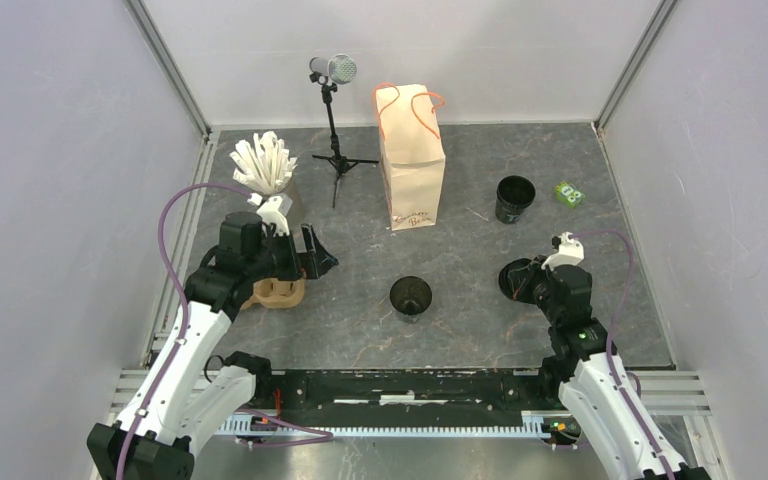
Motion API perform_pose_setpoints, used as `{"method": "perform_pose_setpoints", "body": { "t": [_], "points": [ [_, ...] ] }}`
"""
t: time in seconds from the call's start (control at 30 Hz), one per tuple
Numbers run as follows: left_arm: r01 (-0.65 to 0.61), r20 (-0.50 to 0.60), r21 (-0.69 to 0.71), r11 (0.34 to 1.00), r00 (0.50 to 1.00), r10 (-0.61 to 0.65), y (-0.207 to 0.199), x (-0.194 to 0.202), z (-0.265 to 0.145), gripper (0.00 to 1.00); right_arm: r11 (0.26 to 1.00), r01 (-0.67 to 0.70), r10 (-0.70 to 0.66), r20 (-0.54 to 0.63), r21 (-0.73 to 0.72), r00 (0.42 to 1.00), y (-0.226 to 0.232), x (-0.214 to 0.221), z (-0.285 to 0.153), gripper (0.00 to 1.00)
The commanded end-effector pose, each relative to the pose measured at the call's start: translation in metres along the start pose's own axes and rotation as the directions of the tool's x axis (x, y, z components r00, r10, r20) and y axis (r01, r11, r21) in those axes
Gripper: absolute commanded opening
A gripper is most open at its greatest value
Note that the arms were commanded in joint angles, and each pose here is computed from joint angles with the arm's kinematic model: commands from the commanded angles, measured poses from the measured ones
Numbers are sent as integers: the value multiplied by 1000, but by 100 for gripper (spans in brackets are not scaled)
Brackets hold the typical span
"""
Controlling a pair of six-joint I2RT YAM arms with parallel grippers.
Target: Pack the takeout coffee
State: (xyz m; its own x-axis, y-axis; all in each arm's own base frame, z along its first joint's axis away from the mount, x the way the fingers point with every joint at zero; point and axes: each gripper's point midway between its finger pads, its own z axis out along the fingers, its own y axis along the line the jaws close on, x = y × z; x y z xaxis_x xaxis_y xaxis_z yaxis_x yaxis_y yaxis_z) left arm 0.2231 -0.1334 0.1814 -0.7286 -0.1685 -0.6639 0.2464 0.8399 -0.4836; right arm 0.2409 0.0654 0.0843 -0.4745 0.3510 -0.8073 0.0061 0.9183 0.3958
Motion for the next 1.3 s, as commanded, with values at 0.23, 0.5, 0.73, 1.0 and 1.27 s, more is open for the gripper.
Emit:
{"method": "perform_pose_setpoints", "body": {
  "t": [0.23,0.5,0.73,1.0,1.27],
  "points": [
    [-23,-2,26,999,1000,23,-4,0,-1,100,995,-35,37,13,-93,999,19,-10,2,1],
    [-23,-1,28,999,1000,23,-4,0,-1,100,994,-40,43,25,-97,999,19,-12,2,0],
    [-21,-3,26,999,1000,21,-4,1,-1,100,999,-35,36,88,-20,995,12,-37,-10,0],
    [-19,2,17,1000,1000,19,-3,0,-1,100,1000,-22,24,162,-13,986,21,-70,-28,0],
    [-22,2,45,999,1000,22,-7,-1,0,100,975,25,12,162,-222,987,71,-98,-45,0]
  ]
}}
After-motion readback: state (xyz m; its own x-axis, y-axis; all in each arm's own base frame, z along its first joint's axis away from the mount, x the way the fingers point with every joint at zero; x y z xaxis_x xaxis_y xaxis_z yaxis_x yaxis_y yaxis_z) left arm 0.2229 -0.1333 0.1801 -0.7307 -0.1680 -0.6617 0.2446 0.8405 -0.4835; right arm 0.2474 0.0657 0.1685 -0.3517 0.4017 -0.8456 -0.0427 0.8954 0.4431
